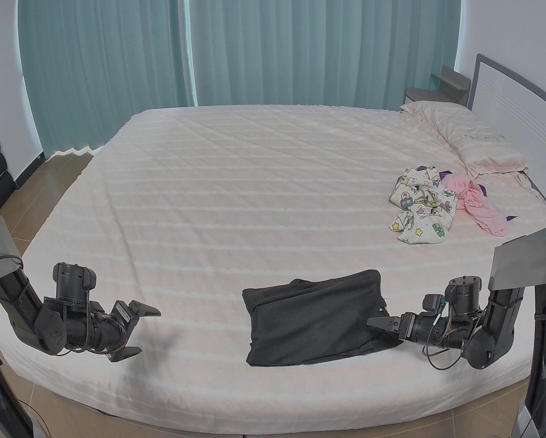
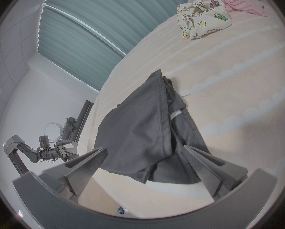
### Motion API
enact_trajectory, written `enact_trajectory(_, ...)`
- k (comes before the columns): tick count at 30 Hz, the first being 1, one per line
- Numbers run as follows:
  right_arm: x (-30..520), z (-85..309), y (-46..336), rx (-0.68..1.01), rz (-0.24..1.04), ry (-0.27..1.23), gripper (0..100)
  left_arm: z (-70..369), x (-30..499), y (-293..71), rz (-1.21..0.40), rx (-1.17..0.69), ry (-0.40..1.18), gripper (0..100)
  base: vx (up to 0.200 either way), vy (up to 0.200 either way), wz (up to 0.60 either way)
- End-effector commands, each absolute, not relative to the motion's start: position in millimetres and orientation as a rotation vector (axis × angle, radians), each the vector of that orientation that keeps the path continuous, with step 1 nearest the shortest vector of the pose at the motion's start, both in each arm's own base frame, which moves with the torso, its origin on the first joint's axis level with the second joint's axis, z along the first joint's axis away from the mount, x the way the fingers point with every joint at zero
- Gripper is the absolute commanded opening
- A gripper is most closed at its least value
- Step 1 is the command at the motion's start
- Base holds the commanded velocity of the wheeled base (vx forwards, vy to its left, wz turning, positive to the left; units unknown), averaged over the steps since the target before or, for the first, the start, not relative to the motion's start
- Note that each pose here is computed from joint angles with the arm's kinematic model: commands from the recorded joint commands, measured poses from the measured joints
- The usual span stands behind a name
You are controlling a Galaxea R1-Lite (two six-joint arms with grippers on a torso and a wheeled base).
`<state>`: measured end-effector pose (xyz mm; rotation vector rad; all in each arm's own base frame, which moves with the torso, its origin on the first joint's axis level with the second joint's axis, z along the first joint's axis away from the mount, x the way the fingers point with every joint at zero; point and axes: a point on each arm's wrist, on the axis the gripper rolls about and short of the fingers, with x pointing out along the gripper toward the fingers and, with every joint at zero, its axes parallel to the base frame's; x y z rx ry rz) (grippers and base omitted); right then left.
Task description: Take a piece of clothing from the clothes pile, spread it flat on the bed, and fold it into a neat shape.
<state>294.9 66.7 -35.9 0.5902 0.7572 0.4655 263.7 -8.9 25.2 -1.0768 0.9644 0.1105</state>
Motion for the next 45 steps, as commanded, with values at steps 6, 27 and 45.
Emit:
enact_trajectory(6,312.5,-50.8,70.6,0.595,0.488,0.696,100,24.7,263.8,-9.2,0.111,-1.076,0.966,100,0.0,0.0,0.0)
enact_trajectory(27,295.5,-52.1,63.4,0.601,0.458,0.716,0,22.5,263.0,-10.6,0.109,-1.043,0.972,100,0.0,0.0,0.0)
enact_trajectory(45,280.5,-47.9,44.3,0.586,0.412,0.707,0,22.5,263.0,-10.6,0.11,-1.044,0.972,100,0.0,0.0,0.0)
